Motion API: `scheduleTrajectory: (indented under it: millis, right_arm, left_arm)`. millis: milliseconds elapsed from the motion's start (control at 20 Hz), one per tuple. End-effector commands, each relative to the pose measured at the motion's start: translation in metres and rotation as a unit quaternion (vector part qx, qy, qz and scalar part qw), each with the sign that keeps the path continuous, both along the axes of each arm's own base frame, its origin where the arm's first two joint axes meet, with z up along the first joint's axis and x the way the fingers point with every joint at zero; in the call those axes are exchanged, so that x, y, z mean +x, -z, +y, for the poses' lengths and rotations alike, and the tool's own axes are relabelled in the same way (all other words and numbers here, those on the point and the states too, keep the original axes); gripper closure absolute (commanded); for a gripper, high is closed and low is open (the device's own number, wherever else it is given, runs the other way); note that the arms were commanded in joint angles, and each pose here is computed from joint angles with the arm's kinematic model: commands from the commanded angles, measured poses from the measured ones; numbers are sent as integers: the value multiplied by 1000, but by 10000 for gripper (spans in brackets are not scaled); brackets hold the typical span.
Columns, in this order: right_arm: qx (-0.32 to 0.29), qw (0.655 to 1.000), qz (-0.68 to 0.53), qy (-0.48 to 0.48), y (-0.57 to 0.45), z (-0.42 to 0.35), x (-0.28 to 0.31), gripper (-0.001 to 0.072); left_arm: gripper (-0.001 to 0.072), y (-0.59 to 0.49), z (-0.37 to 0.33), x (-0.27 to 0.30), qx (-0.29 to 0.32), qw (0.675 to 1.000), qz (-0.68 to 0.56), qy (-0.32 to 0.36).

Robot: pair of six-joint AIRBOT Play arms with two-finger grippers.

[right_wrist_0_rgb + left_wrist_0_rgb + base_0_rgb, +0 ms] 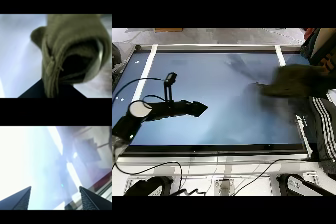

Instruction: Fold the clothes and pants, and hang the long-sleeved shirts on hangers.

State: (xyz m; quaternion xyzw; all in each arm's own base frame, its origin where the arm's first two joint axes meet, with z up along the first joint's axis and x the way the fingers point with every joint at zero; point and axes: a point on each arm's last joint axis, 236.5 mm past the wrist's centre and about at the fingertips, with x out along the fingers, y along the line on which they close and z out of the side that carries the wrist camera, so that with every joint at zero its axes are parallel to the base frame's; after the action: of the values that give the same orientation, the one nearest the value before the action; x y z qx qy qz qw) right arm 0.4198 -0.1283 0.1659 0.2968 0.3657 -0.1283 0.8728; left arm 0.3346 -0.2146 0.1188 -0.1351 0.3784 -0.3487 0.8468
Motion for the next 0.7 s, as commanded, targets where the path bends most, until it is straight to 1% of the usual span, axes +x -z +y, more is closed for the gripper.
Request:
scheduleTrajectory:
  millis: [0,100,250,350,450,500,550,600,650]
  right_arm:
    - [3,972,58,229,-11,-110,-112,675]
    - [15,946,127,298,5,-138,-176,675]
    - [42,886,231,401,21,-157,-278,675]
    - [31,845,263,464,16,-166,-334,675]
    - [11,819,257,513,6,-178,-368,674]
    - [7,811,247,530,3,-185,-378,622]
    - [8,807,242,539,3,-188,-384,430]
    - [13,806,236,543,3,-190,-385,210]
    - [17,810,228,541,4,-190,-381,92]
  left_arm:
    - [12,-30,3,-8,-8,999,-41,0]
    - [12,-34,3,-10,-9,999,-46,-1]
    - [12,-35,5,-5,-10,999,-52,-9]
    - [12,-38,7,0,-12,998,-60,-18]
    - [12,-41,9,6,-14,997,-70,-30]
    - [12,-43,10,9,-15,996,-74,-35]
    - [12,-44,11,10,-16,996,-77,-39]
    - [12,-44,11,11,-16,996,-78,-39]
    - [12,-44,11,11,-16,996,-78,-39]
